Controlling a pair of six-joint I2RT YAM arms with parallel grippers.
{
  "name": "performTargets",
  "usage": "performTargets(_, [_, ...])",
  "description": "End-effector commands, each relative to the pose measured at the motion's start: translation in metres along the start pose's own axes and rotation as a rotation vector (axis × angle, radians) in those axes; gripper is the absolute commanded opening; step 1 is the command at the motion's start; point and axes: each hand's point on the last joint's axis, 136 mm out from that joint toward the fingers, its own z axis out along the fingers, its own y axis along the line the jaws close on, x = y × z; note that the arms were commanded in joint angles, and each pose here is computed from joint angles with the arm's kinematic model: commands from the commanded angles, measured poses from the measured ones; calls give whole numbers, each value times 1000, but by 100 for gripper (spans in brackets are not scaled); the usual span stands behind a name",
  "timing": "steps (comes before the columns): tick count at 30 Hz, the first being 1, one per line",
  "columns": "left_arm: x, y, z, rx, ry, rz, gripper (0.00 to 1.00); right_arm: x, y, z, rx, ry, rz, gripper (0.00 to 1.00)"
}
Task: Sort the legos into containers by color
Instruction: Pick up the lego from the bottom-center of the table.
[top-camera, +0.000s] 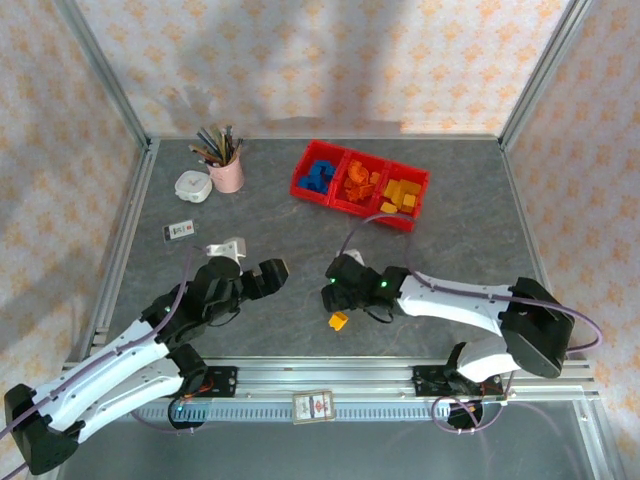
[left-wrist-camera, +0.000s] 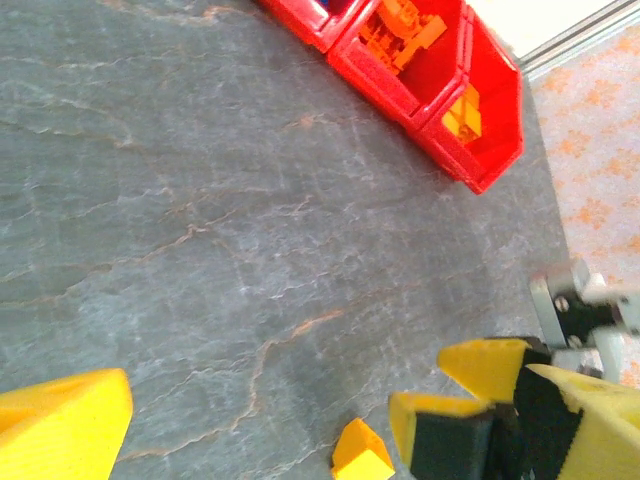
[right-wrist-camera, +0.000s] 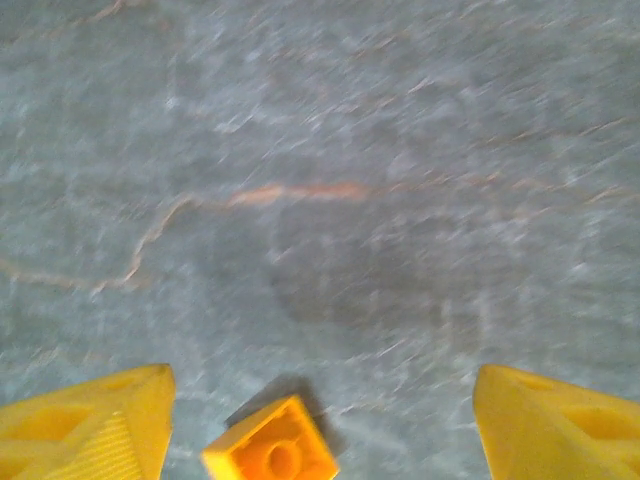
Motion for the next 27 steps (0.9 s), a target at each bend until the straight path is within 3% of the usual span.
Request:
performTargets(1, [8,20,-2,-56,6,-27,99,19,4,-3,26,22,7,80])
performTargets(8, [13,27,-3,-62,9,-48,99,46,2,0,111,26,170,83])
performTargets(15, [10,27,-1,-67,0,-38,99,39,5,9,199,-18,275,83])
performTargets(20, [13,26,3,-68,16,-25,99,31,3,15,247,-57,306,76])
performTargets(27, [11,23,3,-56,10,-25,99,52,-5,22,291,1,296,71])
